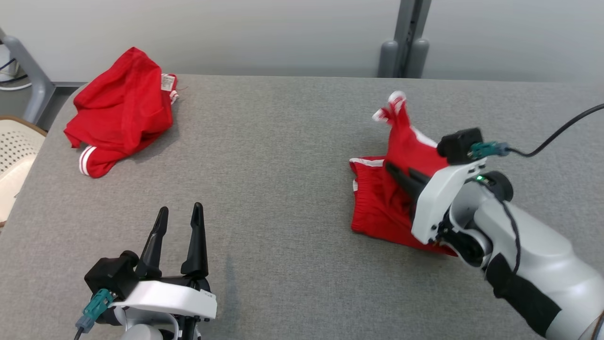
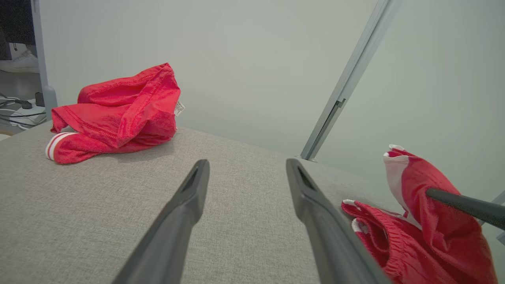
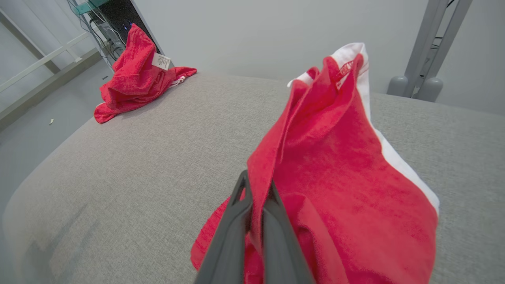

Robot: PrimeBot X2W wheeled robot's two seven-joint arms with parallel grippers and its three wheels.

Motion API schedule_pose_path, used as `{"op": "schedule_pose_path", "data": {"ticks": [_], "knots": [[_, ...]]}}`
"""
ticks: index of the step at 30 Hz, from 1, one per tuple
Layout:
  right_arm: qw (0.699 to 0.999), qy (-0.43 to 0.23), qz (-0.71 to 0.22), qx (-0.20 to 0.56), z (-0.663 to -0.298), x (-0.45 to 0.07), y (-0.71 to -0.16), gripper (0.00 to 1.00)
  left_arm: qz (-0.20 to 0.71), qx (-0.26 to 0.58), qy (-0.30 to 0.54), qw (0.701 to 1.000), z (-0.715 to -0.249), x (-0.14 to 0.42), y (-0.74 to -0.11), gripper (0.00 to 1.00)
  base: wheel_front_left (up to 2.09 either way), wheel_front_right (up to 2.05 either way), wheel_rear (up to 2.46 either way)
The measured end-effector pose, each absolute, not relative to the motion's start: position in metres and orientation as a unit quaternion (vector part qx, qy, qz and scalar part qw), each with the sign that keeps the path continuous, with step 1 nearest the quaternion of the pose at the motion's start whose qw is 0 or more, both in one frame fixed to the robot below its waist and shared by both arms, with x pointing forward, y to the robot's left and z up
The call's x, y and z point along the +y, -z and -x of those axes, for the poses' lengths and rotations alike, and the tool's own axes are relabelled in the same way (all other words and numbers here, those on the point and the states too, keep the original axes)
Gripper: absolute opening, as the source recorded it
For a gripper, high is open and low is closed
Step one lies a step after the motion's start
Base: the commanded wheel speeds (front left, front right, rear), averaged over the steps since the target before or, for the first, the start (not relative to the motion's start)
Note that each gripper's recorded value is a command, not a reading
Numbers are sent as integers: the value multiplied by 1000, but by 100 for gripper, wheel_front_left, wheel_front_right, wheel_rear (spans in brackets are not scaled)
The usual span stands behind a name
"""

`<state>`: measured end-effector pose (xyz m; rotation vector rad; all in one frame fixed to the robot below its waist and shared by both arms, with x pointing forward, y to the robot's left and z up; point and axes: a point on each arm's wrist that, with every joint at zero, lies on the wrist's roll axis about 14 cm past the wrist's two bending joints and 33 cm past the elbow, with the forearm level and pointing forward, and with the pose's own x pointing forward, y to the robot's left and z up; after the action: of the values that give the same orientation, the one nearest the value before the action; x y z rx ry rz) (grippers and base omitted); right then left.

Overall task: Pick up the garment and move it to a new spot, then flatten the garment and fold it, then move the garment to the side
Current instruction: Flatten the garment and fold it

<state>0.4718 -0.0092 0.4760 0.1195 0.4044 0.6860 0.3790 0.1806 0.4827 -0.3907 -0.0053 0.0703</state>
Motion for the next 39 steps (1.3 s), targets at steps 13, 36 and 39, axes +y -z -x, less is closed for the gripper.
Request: {"op": "schedule_pose_path", "data": {"ticks": [13,36,39], "knots": [[891,-370,-27,261,-439,14,-433,0,196,-6,-56,979,-373,193,-482,100,0,0,0],[921,-334,-98,178,-444,-19,-463,100,199,12,10,980,-386,149,-477,100,0,0,0],[928,-316,-113,159,-448,-33,-469,100,200,15,22,979,-388,140,-477,100,0,0,0]]}}
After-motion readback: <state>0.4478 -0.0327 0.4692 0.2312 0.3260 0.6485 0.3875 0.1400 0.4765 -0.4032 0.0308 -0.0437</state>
